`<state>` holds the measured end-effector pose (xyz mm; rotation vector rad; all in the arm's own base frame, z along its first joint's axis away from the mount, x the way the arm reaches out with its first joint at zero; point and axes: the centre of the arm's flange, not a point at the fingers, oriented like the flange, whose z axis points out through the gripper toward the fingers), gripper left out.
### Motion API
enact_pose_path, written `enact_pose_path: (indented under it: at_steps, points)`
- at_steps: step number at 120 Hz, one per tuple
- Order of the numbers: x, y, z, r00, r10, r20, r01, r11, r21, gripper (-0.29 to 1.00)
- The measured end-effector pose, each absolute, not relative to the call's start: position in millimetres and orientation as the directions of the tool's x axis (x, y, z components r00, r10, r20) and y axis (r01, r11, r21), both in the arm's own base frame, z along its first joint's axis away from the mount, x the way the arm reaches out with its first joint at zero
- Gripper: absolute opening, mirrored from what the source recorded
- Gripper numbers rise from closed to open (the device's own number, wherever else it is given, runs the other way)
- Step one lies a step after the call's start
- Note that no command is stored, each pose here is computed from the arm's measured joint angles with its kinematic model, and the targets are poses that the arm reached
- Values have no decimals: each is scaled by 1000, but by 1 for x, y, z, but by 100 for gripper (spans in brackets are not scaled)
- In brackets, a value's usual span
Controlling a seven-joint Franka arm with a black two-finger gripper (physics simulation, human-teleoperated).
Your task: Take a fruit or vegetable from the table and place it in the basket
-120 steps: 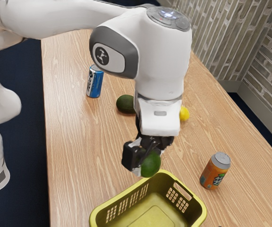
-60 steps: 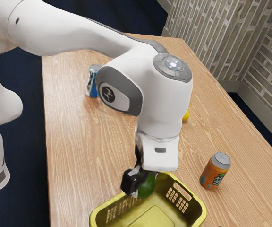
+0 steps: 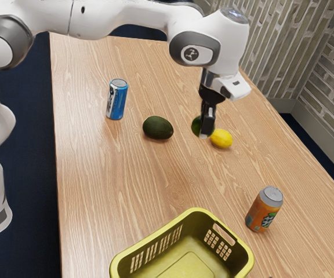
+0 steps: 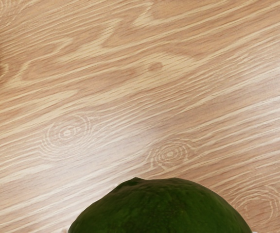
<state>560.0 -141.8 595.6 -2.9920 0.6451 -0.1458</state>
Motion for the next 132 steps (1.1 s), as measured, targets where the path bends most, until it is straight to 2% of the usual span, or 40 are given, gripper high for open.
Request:
enact_pose_path:
  at_steps: [21, 60, 90, 132]
  points:
    - [500, -277, 614, 768, -633, 102, -625, -774, -95, 22]
    - [326, -470, 604, 413, -908, 70, -904, -418, -95, 21]
    - [223, -524, 611, 220, -972, 79, -969, -227, -94, 21]
    - [115, -557, 610, 24, -998, 60, -995, -30, -92, 21]
